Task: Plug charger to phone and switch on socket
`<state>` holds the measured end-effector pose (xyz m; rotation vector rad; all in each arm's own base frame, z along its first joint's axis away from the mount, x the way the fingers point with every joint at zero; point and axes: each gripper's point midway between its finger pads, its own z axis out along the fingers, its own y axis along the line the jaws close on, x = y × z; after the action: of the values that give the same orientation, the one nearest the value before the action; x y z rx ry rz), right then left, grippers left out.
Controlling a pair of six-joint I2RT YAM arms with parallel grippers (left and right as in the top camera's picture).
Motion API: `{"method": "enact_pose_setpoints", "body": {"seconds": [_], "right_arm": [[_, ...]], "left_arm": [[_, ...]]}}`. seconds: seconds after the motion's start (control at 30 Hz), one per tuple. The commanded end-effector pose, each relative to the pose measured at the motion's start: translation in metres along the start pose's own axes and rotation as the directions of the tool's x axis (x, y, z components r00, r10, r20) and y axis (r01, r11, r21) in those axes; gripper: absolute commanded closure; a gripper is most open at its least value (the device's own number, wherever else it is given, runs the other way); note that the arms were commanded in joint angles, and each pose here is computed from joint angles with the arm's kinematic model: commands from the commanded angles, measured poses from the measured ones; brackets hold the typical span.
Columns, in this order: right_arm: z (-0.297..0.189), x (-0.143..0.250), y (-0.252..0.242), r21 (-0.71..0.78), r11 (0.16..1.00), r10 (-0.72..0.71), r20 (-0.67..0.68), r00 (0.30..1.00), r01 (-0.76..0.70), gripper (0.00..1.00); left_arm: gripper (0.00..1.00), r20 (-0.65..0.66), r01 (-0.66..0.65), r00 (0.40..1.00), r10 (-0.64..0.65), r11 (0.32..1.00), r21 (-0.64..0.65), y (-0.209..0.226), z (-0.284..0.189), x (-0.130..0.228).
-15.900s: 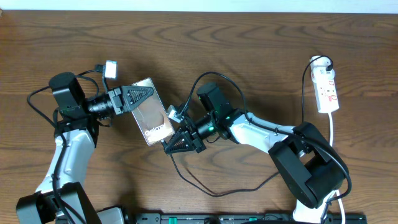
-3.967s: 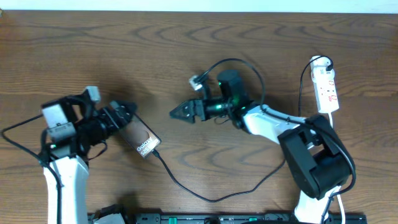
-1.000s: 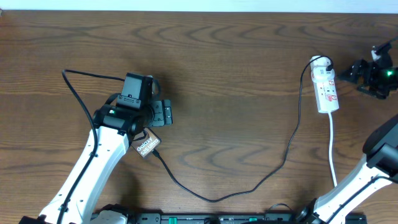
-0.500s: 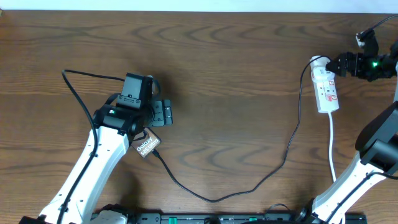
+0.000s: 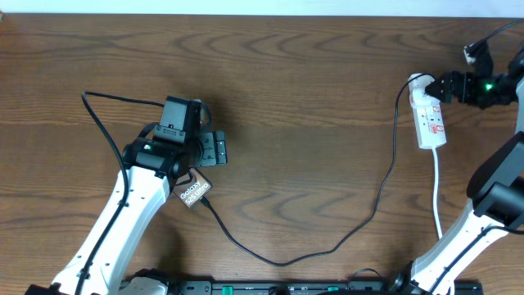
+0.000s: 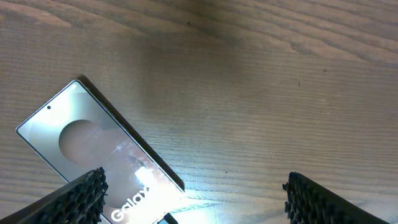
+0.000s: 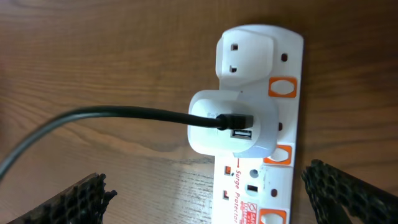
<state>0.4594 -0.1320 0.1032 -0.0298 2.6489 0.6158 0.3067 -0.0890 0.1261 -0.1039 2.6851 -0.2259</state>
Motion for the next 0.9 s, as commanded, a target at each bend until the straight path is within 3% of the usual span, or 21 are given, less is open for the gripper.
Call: {"method": "enact_pose_setpoints", "body": {"seconds": [0.0, 0.2, 0.87], "right_arm": [[0.015, 0.011, 0.004, -0.033, 0.998, 0.044, -0.026, 0.999, -0.045, 0.01], [0.022, 0.017, 0.002, -0.032, 0.986, 0.163, -0.036, 0.986, -0.164, 0.01], [0.054, 0.026, 0.013, -0.047, 0.994, 0.101, -0.053, 0.993, -0.103, 0.01]], "left_arm": [[0.11, 0.016, -0.016, 1.0, 0.016, 1.0, 0.002, -0.003, -0.003, -0.006], [0.1, 0.016, -0.016, 1.0, 0.016, 1.0, 0.002, -0.003, -0.003, -0.006], [0.11, 0.015, -0.016, 1.0, 0.016, 1.0, 0.002, -0.002, -0.003, -0.006]]}}
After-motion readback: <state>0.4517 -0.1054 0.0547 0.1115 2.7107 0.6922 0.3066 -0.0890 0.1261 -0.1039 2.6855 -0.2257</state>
